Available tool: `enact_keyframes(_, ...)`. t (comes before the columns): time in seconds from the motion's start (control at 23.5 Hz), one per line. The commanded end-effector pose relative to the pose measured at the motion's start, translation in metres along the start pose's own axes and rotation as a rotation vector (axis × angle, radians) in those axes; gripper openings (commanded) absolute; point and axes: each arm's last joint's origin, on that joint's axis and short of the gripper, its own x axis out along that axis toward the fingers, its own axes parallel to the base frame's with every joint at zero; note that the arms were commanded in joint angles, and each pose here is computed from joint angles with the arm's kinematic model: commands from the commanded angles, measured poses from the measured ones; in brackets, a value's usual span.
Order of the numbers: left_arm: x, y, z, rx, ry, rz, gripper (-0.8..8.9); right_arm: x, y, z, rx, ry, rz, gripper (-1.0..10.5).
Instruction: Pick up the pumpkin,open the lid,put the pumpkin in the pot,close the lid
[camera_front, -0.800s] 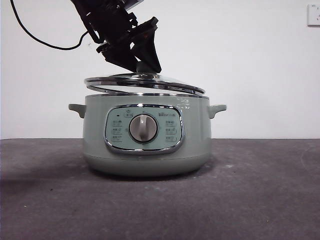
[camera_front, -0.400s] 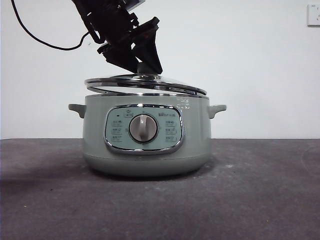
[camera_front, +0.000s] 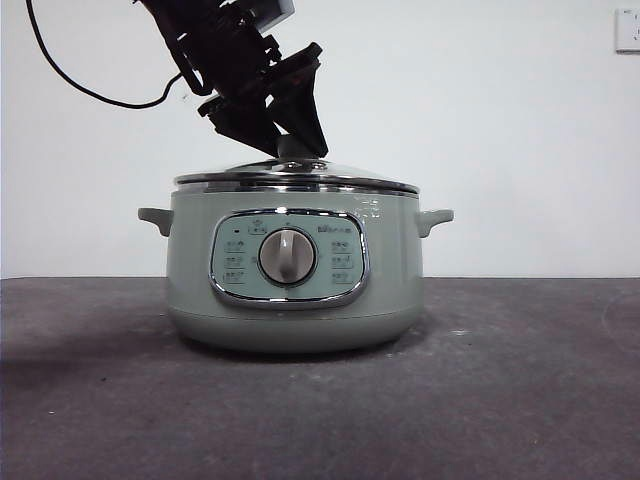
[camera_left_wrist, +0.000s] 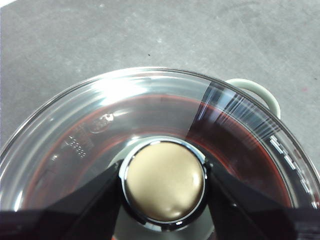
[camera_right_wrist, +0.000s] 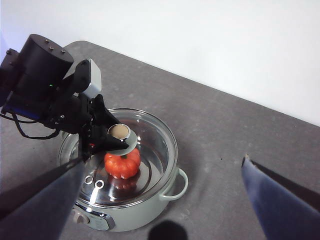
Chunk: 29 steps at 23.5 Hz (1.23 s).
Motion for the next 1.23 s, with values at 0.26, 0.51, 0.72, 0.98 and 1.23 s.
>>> enact_keyframes(0.26, 0.022, 0.002, -0.009, 0.002, 0.053, -0.015, -0.10, 0.001, 0.000, -0.001, 0.004, 0.011, 0.002, 6.6)
enact_keyframes(0.51, 0.022, 0.001, -0.010, -0.003, 0.069, -0.018, 2.05, 0.001, 0.000, -0.003, 0.003, 0.028, 0.005, 6.6)
enact_keyframes(0.72, 0.019, 0.001, -0.013, -0.016, 0.107, -0.023, 5.07, 0.000, 0.001, -0.008, 0.001, 0.075, 0.017, 6.6)
enact_keyframes(0.98, 0.005, -0.002, -0.008, -0.014, 0.097, -0.021, 5.07, 0.001, 0.004, -0.014, 0.017, 0.144, 0.118, 6.6)
enact_keyframes(1.23, -0.030, -0.008, 0.003, -0.006, 0.053, -0.013, 5.07, 0.002, 0.005, -0.019, 0.020, 0.196, 0.123, 6.6)
